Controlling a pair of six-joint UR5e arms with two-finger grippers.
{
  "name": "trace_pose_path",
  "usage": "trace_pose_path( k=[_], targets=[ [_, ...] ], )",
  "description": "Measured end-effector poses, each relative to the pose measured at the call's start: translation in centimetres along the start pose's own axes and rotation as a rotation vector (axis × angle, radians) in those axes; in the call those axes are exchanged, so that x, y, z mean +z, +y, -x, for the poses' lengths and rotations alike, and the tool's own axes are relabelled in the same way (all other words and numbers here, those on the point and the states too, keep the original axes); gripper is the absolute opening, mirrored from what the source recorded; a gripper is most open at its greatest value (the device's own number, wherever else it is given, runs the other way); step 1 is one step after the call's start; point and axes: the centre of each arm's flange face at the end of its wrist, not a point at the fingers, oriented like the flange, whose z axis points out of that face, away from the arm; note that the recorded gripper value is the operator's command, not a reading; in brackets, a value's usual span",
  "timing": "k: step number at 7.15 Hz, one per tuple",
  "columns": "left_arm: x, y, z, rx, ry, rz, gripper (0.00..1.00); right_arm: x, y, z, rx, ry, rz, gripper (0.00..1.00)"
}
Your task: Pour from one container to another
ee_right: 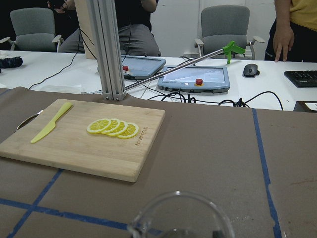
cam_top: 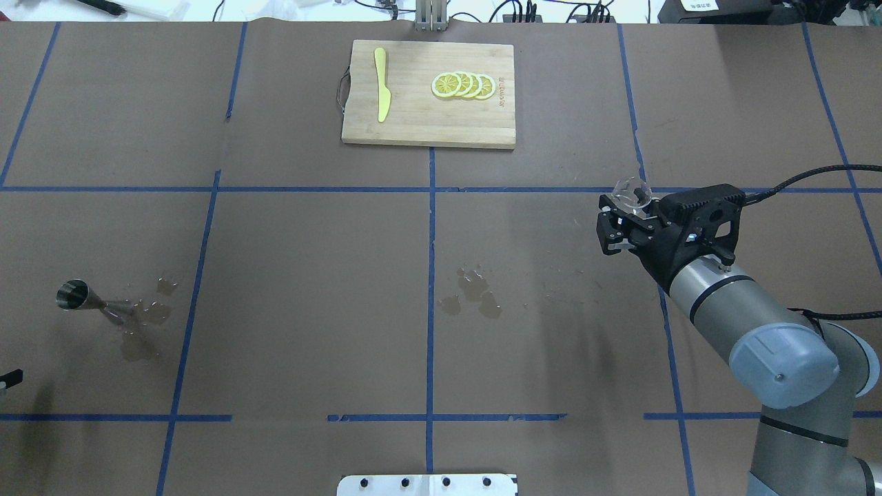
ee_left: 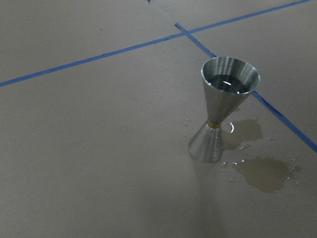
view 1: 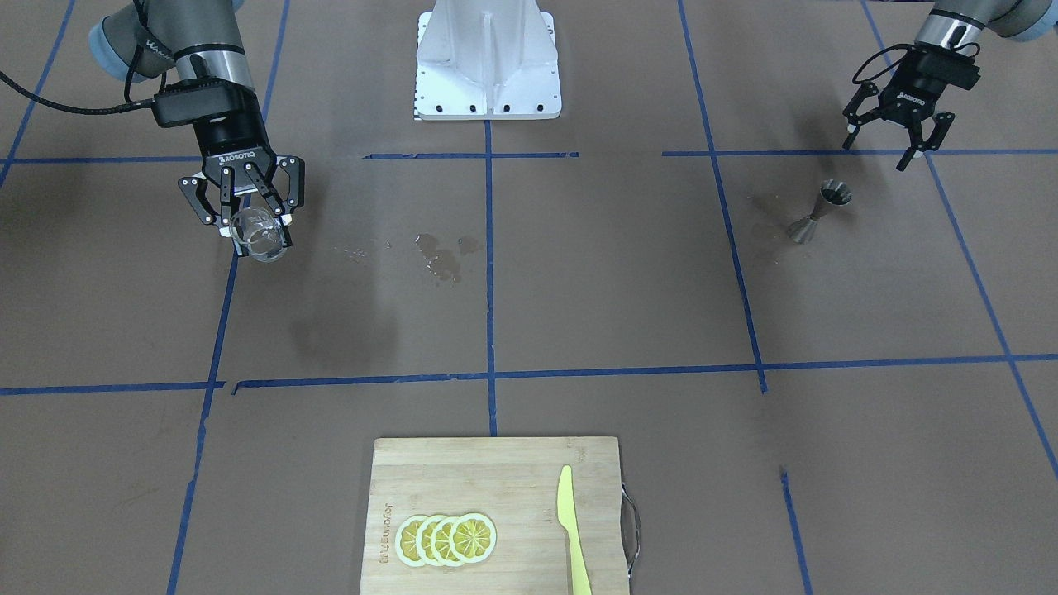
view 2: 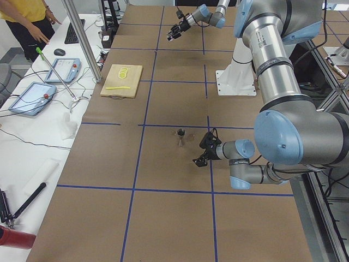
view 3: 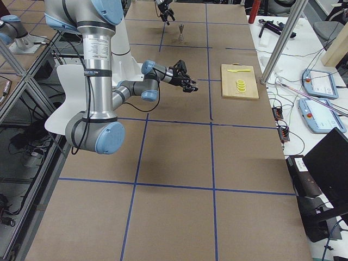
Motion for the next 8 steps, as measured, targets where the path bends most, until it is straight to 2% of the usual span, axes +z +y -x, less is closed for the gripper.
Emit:
trace_pose_path(
  k=[1, 2, 3, 4, 5, 6, 8],
  targets=[
    [0.7, 0.2, 1.2, -0.01, -0.022, 0.016, 1.0, 0.1, 0.2, -0.3, -0.002, 0.005, 0.002, 0.0],
    [2.4, -1.2, 2.4, 0.002, -0.058, 0.014, 1.0, 0.2, 0.5, -0.6, -0.004, 0.012, 0.004, 0.0],
    [4.8, -4.6, 4.3, 0.07, -0.124, -0.002, 1.0, 0.3, 0.8, -0.9, -0.007, 0.021, 0.005, 0.0],
    [7.4, -9.7, 6.7, 0.118, -0.19, 0.01, 1.0, 0.4, 1.2, -1.6, -0.01, 0.032, 0.008, 0.0],
    [9.2, -14.6, 9.5, 0.119, -0.236, 0.042, 1.0, 0.2, 1.6, -2.5, 0.001, 0.041, 0.011, 0.0],
    [10.2, -19.2, 12.3, 0.103, -0.257, 0.076, 1.0, -0.1, 1.9, -3.4, 0.029, 0.036, 0.006, 0.0],
    [10.2, -27.4, 16.7, -0.006, -0.239, 0.16, 1.0, -0.1, 3.3, -5.7, 0.043, 0.047, -0.012, 0.0]
  ],
)
